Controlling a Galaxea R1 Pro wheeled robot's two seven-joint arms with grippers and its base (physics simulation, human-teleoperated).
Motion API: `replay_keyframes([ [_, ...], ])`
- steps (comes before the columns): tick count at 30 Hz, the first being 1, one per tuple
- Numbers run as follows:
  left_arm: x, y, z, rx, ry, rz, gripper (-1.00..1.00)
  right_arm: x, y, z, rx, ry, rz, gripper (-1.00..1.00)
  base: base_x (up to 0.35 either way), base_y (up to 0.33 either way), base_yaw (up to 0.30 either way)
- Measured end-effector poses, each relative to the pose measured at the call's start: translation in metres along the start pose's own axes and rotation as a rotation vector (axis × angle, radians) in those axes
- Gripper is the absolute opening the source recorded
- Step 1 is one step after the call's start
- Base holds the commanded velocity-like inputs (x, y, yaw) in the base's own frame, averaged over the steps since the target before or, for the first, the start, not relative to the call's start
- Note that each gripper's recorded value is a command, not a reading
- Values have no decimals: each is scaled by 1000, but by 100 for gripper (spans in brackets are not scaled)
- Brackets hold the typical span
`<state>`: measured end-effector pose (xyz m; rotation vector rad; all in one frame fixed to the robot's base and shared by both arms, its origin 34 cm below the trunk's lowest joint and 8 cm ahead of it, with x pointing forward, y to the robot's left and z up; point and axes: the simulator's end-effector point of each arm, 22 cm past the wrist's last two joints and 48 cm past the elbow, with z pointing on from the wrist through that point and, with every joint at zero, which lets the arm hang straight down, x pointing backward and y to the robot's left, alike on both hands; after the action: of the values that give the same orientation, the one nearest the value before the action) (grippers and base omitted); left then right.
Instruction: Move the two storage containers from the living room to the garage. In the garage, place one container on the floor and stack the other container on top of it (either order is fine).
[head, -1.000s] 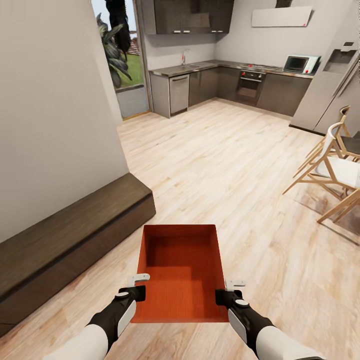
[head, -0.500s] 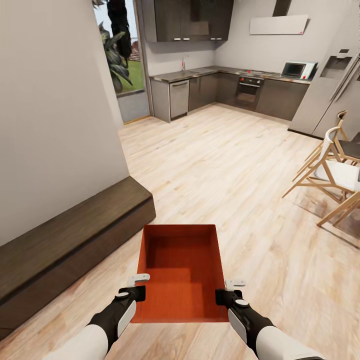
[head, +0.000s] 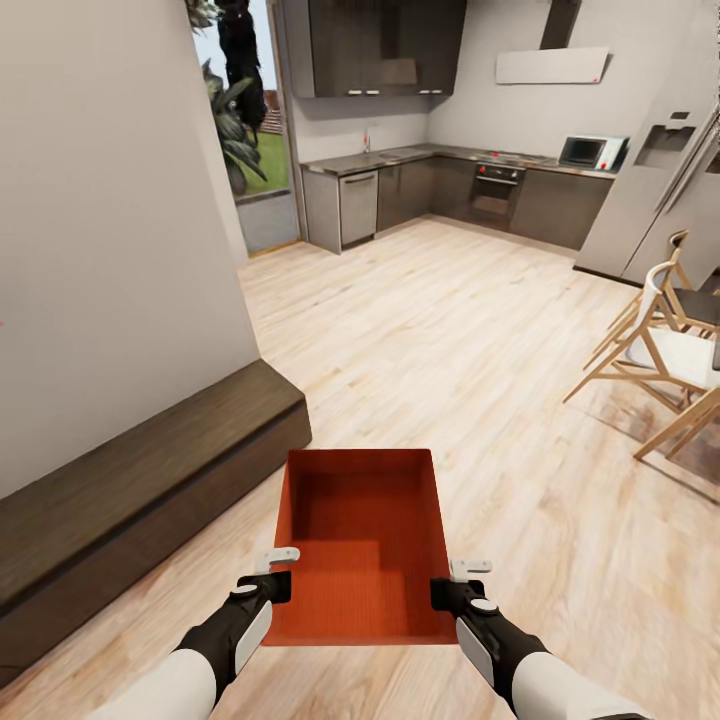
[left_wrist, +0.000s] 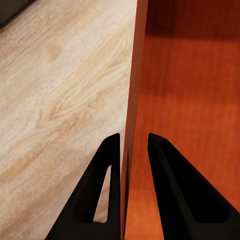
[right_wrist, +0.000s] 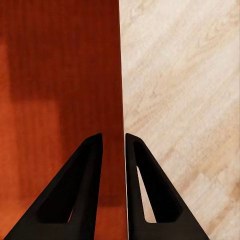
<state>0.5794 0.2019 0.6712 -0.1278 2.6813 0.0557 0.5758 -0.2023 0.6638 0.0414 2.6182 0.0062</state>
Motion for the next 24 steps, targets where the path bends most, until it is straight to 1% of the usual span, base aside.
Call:
replay_keyframes([
  [24, -19, -1, -11, 3, -38, -2, -100, -20, 1, -9, -1, -38, 0, -100, 0, 0, 0],
])
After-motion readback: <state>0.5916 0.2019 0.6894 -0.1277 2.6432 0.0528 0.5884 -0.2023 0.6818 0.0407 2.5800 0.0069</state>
